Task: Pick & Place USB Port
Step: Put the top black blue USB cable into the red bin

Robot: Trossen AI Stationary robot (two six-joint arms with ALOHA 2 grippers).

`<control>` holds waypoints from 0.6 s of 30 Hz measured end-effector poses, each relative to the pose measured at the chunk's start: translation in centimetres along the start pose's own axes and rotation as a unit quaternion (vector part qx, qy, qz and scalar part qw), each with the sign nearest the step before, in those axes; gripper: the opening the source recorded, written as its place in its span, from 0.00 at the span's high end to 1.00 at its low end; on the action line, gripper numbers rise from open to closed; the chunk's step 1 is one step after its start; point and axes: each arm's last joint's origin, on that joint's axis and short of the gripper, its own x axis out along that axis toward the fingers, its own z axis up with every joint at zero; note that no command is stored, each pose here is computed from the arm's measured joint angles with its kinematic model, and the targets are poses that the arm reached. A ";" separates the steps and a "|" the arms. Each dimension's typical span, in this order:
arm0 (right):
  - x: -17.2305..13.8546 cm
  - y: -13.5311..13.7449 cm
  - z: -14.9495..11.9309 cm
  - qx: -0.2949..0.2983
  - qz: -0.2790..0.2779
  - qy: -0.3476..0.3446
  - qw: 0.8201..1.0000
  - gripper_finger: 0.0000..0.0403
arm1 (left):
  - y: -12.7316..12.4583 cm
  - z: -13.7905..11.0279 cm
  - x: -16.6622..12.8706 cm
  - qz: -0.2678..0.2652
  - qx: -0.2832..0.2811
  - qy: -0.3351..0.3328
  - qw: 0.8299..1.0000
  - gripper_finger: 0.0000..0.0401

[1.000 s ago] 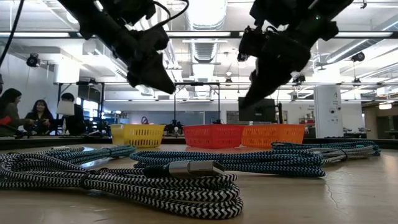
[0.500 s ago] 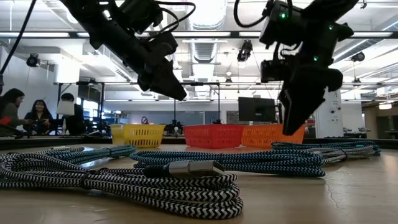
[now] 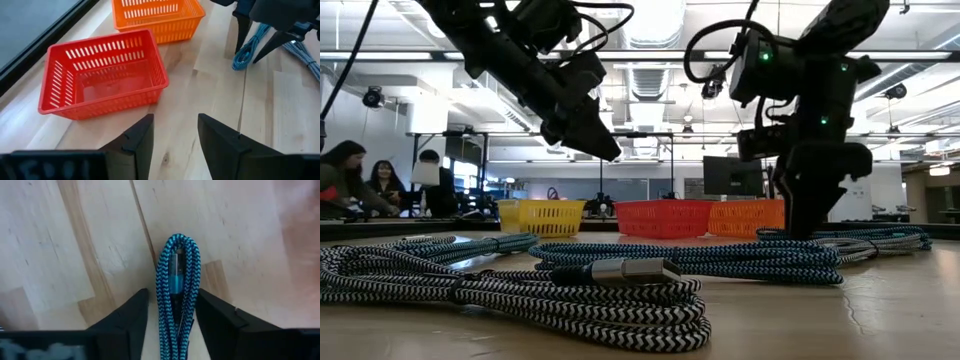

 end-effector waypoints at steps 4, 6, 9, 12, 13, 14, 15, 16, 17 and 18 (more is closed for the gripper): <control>-0.6 0.2 0.5 0.000 0.004 -0.008 1.000 0.77 | 0.0 0.0 0.0 0.000 0.000 0.000 1.000 0.61; -1.1 0.2 0.9 0.001 0.009 -0.020 1.000 0.84 | 0.0 0.0 0.0 0.000 0.000 0.000 1.000 0.61; -2.8 0.4 1.8 -0.004 0.031 -0.056 0.998 0.92 | 0.0 0.0 0.0 0.000 0.000 0.000 1.000 0.61; -4.7 0.5 3.0 -0.019 0.044 -0.094 0.994 0.92 | 0.0 0.2 0.0 -0.001 -0.002 -0.008 1.000 0.61; -5.3 0.5 3.3 -0.024 0.046 -0.105 0.993 0.92 | 0.0 0.3 0.0 -0.002 -0.004 -0.014 1.000 0.61; -5.9 0.4 3.8 -0.025 0.047 -0.117 0.992 0.92 | -0.1 0.4 0.0 -0.003 -0.005 -0.021 1.000 0.61; -6.7 0.2 4.4 -0.026 0.048 -0.138 0.989 0.92 | -0.1 0.5 0.0 -0.004 -0.006 -0.028 1.000 0.61; -7.6 0.1 5.1 -0.027 0.042 -0.164 0.985 0.91 | -0.1 0.6 0.0 -0.005 -0.007 -0.031 0.999 0.62; -8.4 -0.2 5.8 -0.026 0.031 -0.190 0.981 0.89 | -0.1 0.7 0.0 -0.006 -0.007 -0.034 0.999 0.62; -9.1 -0.6 6.5 -0.023 0.018 -0.211 0.977 0.88 | -0.2 0.8 0.0 -0.007 -0.008 -0.041 0.999 0.62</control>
